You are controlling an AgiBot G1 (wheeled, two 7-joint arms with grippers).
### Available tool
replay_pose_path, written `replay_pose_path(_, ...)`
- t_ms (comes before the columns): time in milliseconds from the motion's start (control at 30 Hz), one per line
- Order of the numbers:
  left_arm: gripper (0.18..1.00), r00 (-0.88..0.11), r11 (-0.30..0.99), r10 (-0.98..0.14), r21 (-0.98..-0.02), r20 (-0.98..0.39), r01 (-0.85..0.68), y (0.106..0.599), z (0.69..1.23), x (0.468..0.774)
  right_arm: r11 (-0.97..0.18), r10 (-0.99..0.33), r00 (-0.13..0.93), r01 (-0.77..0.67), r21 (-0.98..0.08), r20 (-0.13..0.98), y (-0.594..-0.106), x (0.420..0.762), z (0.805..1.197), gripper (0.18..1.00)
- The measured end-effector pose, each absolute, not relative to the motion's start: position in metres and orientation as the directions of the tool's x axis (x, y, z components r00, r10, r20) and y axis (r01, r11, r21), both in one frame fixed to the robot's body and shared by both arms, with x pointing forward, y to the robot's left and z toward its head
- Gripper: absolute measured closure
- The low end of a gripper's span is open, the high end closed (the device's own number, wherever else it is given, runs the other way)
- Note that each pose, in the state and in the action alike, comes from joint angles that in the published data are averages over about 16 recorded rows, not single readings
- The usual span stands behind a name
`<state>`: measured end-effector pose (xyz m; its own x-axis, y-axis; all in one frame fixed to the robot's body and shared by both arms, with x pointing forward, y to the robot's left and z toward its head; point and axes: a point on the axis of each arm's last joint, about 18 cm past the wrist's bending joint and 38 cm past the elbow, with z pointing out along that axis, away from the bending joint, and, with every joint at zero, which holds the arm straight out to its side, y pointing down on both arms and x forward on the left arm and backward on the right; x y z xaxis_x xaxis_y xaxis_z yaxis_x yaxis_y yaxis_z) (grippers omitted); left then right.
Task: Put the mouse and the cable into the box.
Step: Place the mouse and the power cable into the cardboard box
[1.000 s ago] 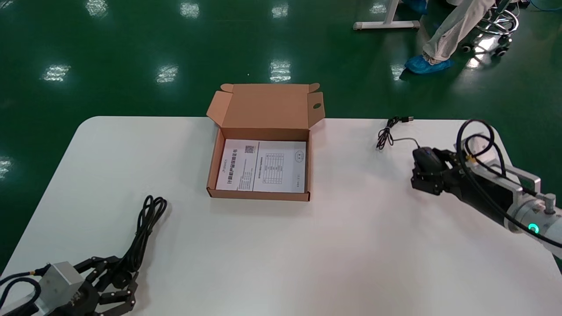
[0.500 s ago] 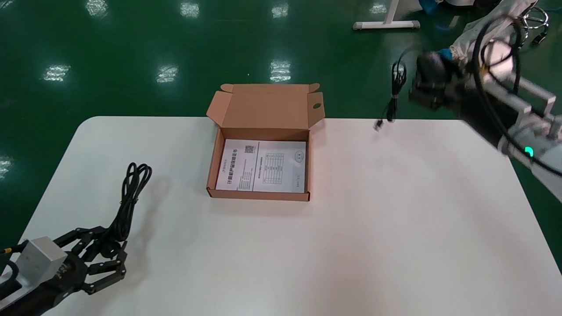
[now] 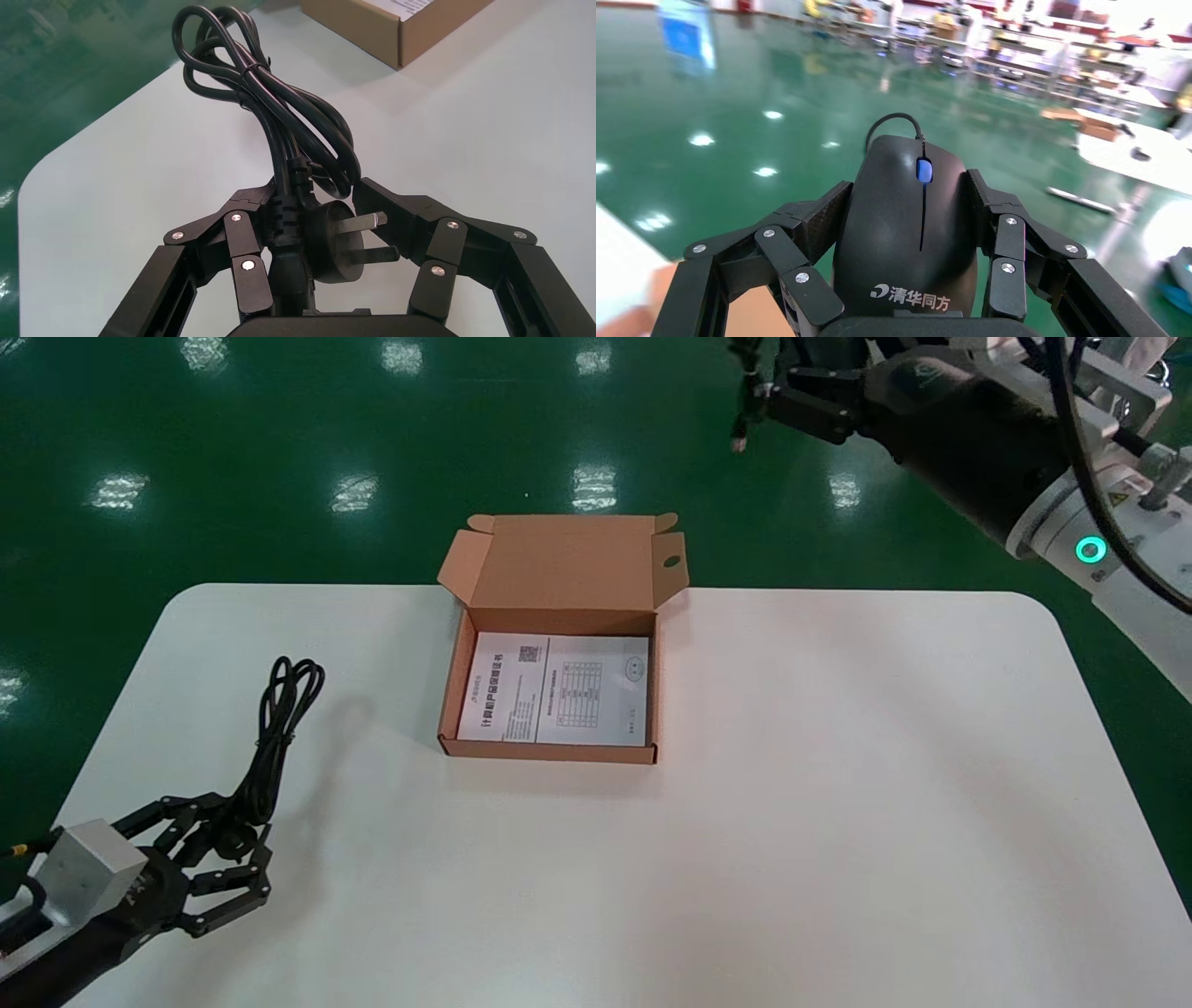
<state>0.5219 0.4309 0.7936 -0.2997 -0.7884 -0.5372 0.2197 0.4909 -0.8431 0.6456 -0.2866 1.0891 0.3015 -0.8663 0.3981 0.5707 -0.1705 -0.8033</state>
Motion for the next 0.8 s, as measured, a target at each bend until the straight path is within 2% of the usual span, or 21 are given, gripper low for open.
replay_pose_path(367,0.833,-0.315,0.478,-0.784,-0.844,-0.535,0.244,0.413,0.789,0.532,-0.17,-0.755,0.46,0.55,-0.817,0.467,-0.24,0.62,1.093,0.624)
replay_pose_path(800,0.835,-0.312,0.491,-0.78,-0.84,-0.542,0.233,0.414,0.784,0.532,-0.243,-0.651,0.57,0.469,-0.849,0.501,-0.208,0.624,1.051,0.624)
